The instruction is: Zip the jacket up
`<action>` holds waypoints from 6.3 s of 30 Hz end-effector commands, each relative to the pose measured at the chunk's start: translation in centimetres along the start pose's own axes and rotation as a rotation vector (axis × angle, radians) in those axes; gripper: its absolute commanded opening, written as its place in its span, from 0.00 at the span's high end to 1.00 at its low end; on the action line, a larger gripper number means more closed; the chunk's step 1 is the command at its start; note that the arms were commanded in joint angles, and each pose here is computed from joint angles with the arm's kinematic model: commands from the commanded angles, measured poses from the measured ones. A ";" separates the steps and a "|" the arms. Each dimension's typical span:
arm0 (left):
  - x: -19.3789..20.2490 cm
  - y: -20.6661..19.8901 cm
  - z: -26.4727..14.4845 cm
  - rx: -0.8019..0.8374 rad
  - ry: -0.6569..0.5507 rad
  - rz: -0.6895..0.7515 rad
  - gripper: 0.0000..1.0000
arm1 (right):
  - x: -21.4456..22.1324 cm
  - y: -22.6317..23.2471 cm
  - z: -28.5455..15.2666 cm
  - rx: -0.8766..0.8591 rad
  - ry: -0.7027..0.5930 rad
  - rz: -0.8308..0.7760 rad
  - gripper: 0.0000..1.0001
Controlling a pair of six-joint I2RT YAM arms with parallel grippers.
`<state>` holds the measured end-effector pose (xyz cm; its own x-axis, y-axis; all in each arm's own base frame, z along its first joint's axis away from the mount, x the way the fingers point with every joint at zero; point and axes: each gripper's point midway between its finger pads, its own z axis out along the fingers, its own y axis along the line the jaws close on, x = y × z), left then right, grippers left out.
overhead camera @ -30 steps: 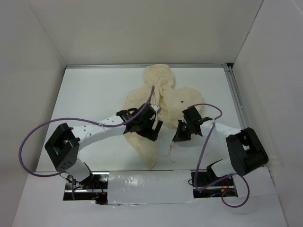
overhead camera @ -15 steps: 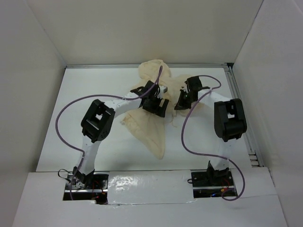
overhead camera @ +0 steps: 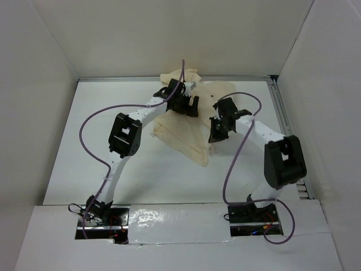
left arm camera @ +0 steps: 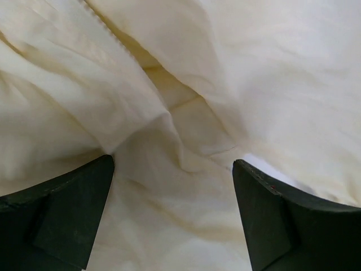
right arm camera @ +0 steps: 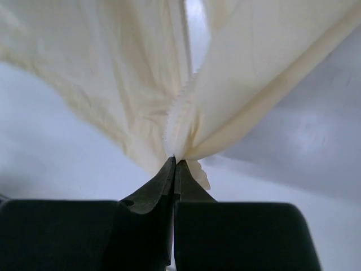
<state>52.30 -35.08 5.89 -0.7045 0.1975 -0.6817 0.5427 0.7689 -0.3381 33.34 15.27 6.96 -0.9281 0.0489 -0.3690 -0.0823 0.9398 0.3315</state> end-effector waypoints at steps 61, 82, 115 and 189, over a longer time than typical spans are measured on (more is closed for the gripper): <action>0.3 0.0 -6.1 -0.113 -0.018 -0.014 0.01 | 9.3 -2.4 -0.5 0.288 0.100 -0.003 0.53; 0.3 0.5 -6.4 -0.135 -0.025 -0.018 0.01 | 10.3 -3.3 1.4 0.301 0.162 0.021 0.76; 2.7 -20.3 -19.8 0.320 -0.202 0.303 0.01 | -6.4 11.5 -17.7 -0.459 -0.701 0.067 1.00; 22.0 -10.9 -20.5 -0.133 0.200 -0.208 0.01 | 8.7 0.0 -0.6 0.015 -0.105 0.240 0.28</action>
<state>21.35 -26.17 7.98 -0.8740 0.1529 -0.4612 0.3326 0.8802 -0.3384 24.16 15.52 3.13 -0.8756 0.3521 -0.3306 0.1748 0.8692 0.4626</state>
